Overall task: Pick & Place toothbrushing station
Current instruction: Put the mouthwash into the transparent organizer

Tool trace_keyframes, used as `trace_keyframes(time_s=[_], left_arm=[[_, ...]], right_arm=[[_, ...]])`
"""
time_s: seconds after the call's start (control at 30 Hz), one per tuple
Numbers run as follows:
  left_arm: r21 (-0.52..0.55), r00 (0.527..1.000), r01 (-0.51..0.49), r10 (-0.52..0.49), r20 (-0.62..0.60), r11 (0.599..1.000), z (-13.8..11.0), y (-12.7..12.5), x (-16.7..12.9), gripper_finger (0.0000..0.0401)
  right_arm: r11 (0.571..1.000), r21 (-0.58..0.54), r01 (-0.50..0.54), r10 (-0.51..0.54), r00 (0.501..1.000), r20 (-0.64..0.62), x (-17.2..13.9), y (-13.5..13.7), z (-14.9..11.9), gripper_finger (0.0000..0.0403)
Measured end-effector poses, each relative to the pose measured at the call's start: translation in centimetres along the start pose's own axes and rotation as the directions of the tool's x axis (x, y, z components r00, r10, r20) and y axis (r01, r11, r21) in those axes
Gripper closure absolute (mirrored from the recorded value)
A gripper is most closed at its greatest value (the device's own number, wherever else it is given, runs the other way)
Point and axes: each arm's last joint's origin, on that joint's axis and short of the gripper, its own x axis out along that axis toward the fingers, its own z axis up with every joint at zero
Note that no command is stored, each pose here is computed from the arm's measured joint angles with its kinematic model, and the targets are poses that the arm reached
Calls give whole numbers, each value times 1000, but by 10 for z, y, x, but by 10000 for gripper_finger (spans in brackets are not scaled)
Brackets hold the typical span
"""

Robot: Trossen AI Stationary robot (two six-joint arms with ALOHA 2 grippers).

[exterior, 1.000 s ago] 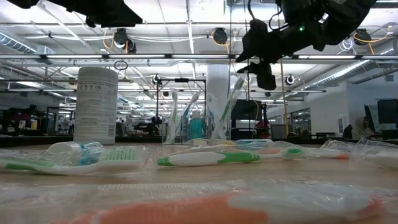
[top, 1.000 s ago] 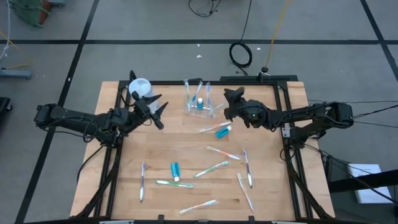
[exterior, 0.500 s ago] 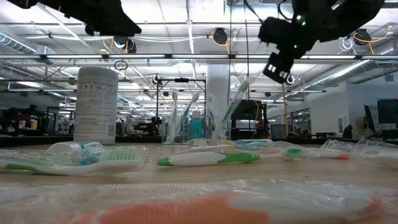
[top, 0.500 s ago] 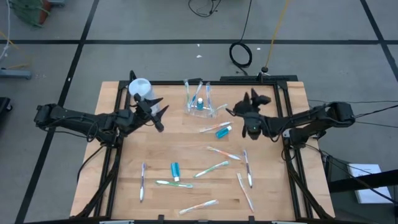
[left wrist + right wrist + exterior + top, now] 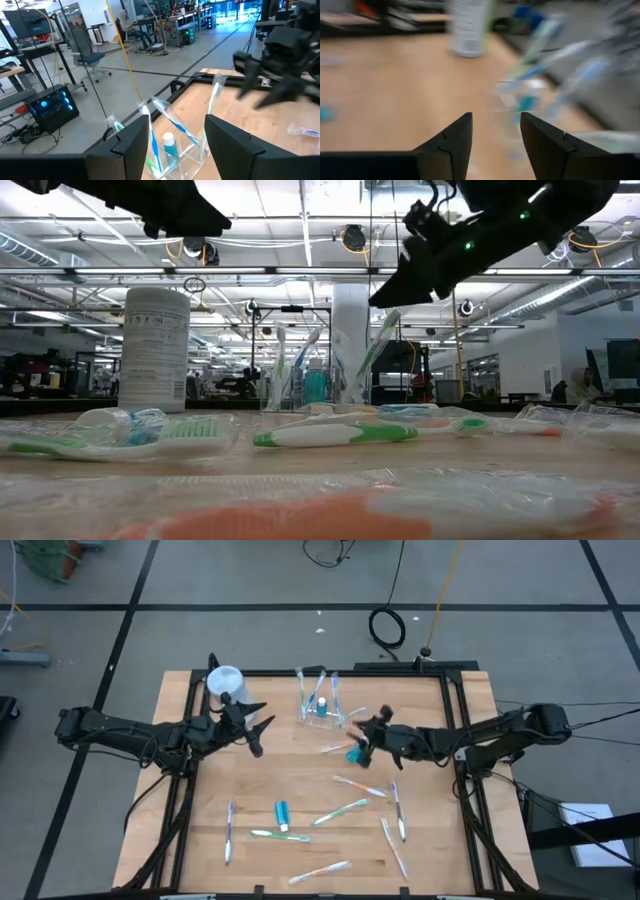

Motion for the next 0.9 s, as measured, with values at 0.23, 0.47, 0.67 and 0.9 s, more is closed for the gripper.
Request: trace_keyframes(time_s=[0.23, 0.47, 0.67, 0.9], left_arm=[[0, 1000, 1, -1, 0, 1000, 0, 0, 0, 201], [-1, 1000, 2, -2, 0, 1000, 0, 0, 0, 201], [0, 1000, 2, -2, 1, 1000, 0, 0, 0, 201], [3, 1000, 1, -1, 1, 1000, 0, 0, 0, 201]], right_arm=[[955, 186, -229, 254, 960, -121, -13, 27, -12, 245], [925, 375, 53, 128, 888, -441, -22, 27, -49, 245], [946, 273, 178, -22, 870, -492, -17, 13, -57, 245], [969, -233, -79, -41, 882, -470, -10, 3, -54, 245]])
